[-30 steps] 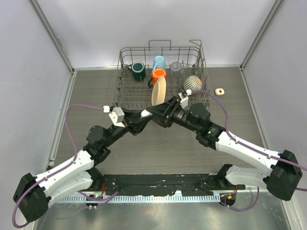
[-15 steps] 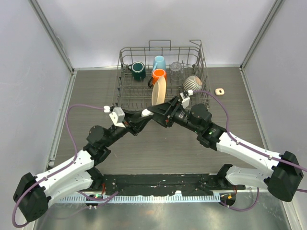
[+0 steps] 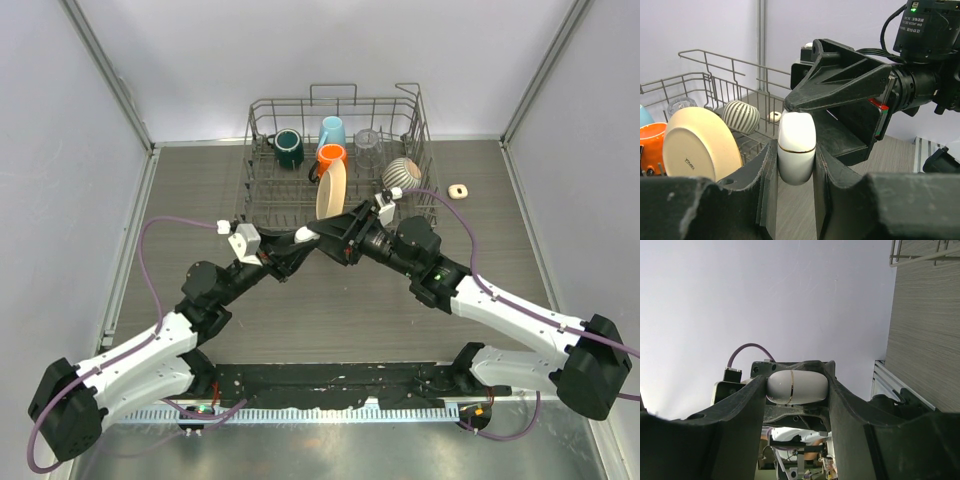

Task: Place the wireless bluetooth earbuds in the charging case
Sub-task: Pick up the charging case at the center of the board.

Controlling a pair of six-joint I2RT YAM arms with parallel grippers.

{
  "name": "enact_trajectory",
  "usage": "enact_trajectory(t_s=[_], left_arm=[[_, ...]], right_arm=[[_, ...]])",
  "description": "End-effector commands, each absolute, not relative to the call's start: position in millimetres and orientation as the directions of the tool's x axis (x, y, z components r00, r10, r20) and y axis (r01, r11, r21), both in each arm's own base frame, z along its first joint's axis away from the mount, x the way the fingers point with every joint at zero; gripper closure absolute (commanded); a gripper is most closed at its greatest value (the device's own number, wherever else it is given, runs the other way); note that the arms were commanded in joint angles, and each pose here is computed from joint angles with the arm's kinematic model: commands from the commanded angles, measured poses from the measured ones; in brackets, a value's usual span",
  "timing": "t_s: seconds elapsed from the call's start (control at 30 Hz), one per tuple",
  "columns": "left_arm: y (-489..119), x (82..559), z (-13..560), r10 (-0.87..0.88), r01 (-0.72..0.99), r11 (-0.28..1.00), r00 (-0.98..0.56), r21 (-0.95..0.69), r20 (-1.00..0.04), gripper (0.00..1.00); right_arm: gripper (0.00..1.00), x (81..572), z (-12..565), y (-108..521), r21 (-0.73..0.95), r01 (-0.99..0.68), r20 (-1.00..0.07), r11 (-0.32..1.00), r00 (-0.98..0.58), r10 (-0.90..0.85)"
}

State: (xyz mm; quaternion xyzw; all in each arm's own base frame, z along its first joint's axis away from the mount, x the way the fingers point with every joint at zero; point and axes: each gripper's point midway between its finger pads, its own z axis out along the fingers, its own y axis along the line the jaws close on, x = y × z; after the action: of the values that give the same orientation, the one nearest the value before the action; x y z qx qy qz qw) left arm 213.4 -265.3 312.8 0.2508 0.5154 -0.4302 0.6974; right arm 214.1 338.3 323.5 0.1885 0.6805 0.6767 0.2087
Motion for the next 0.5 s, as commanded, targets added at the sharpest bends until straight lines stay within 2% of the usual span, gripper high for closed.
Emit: enact_trajectory(t_s=[0.0, 0.07, 0.1, 0.2, 0.3, 0.37, 0.4, 0.47], left_arm=[[-265.2, 209.0, 336.4, -0.394, 0.871, 0.485, 0.14, -0.076, -0.908, 1.0], [-263.3, 207.1, 340.0, -0.409, 0.872, 0.483, 0.15, -0.074, -0.9, 1.0], [-262.0, 206.5, 338.0, -0.413, 0.871, 0.485, 0.153, -0.074, -0.898, 1.0], [-249.9, 204.9, 344.9, -0.481, 0.856, 0.506, 0.18, -0.104, -0.858, 1.0], [-243.7, 201.1, 338.7, -0.494, 0.853, 0.511, 0.191, -0.106, -0.848, 1.0], [-240.5, 200.2, 336.0, -0.494, 0.849, 0.518, 0.197, -0.105, -0.847, 1.0], [-237.7, 197.4, 333.6, -0.499, 0.848, 0.52, 0.206, -0.101, -0.842, 1.0], [-233.6, 195.1, 327.4, -0.5, 0.843, 0.529, 0.223, -0.091, -0.837, 1.0]], right_arm=[[0.99, 206.6, 344.5, 341.6, 0.996, -0.08, -0.048, -0.04, -0.859, 0.51], [0.83, 206.5, 341.3, 341.4, 0.995, -0.098, -0.073, -0.022, -0.857, 0.51], [0.65, 206.4, 342.3, 340.5, 0.994, -0.109, -0.084, -0.019, -0.854, 0.513], [0.35, 208.7, 340.1, 334.0, 0.983, -0.176, -0.174, 0.048, -0.825, 0.537], [0.24, 212.6, 345.7, 319.7, 0.945, -0.285, -0.325, 0.161, -0.756, 0.568], [0.23, 214.4, 351.6, 310.8, 0.915, -0.337, -0.402, 0.222, -0.711, 0.577], [0.23, 212.2, 361.8, 304.4, 0.867, -0.423, -0.494, 0.263, -0.661, 0.565], [0.23, 209.5, 360.9, 298.5, 0.814, -0.477, -0.579, 0.331, -0.622, 0.527]])
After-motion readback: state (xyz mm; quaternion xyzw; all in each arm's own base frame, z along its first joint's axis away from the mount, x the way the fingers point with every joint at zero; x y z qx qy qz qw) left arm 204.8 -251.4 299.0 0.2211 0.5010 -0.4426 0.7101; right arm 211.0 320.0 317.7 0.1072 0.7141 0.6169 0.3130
